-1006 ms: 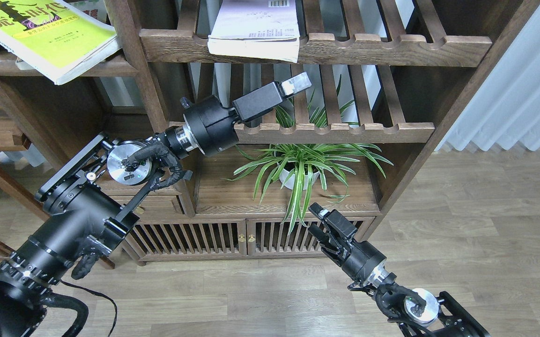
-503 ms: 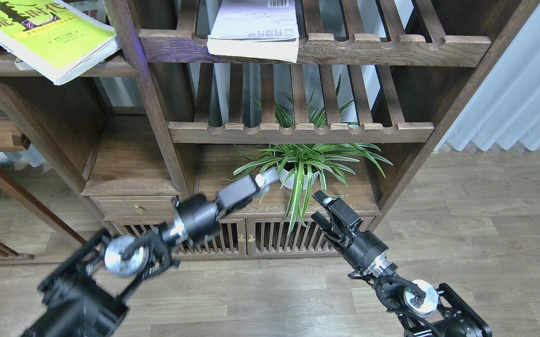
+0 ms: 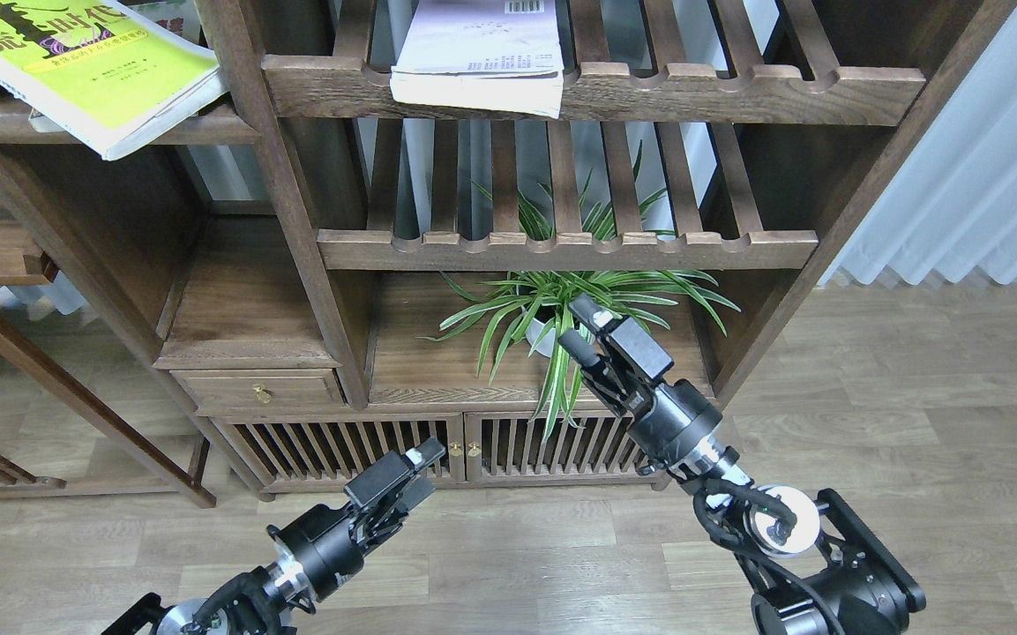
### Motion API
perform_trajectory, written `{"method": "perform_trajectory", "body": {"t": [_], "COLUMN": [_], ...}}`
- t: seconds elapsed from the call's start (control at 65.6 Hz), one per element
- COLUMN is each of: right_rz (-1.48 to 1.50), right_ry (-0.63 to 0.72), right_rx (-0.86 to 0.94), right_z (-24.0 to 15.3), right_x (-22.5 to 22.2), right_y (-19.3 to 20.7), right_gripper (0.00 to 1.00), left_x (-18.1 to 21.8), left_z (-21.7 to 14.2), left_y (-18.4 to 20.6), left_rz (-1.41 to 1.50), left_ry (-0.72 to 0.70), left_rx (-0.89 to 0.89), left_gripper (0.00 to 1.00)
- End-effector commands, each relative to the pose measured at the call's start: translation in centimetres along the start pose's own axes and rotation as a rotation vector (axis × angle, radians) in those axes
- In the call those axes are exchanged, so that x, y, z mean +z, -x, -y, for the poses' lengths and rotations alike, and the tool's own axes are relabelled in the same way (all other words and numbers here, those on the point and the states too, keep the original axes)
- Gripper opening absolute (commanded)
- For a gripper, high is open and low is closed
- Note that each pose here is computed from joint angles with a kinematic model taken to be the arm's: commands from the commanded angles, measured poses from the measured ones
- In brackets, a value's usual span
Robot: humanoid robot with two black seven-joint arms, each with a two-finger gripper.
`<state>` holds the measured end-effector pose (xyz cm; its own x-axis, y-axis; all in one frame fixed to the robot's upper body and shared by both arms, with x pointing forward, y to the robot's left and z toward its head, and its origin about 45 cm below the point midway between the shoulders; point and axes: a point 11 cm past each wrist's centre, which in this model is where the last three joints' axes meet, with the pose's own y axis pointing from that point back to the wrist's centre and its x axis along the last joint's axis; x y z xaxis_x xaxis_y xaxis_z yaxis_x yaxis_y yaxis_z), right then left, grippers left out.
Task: Organize books on shelf
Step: 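Reach the right gripper up to the white book on the top shelf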
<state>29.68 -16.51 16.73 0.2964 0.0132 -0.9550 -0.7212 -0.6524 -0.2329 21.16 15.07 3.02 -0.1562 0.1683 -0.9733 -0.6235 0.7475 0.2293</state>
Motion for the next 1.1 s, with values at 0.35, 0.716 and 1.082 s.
{"method": "perform_trajectory", "body": {"t": [0.35, 0.716, 1.082], "right_rz": [-0.048, -0.023, -0.057], "right_ry": [0.033, -0.019, -0.026], "right_rx": [-0.107, 0.064, 0.090], "right_z": [3.3, 6.6, 9.5], "right_x": [-0.7, -3.7, -6.0], "right_y": [4.5, 5.0, 8.4], "right_gripper": [0.93, 0.93, 0.94], "left_x": [-0.3, 0.3, 1.0], "left_z": [-0.6, -0.7, -0.7], "left_y": [-0.7, -0.6, -0.6], "left_rz": [-0.046, -0.045, -0.055], "left_ry": [0.022, 0.044, 0.064], "left_rx": [0.007, 0.003, 0.002], "left_gripper": [0.99, 0.99, 0.99]}}
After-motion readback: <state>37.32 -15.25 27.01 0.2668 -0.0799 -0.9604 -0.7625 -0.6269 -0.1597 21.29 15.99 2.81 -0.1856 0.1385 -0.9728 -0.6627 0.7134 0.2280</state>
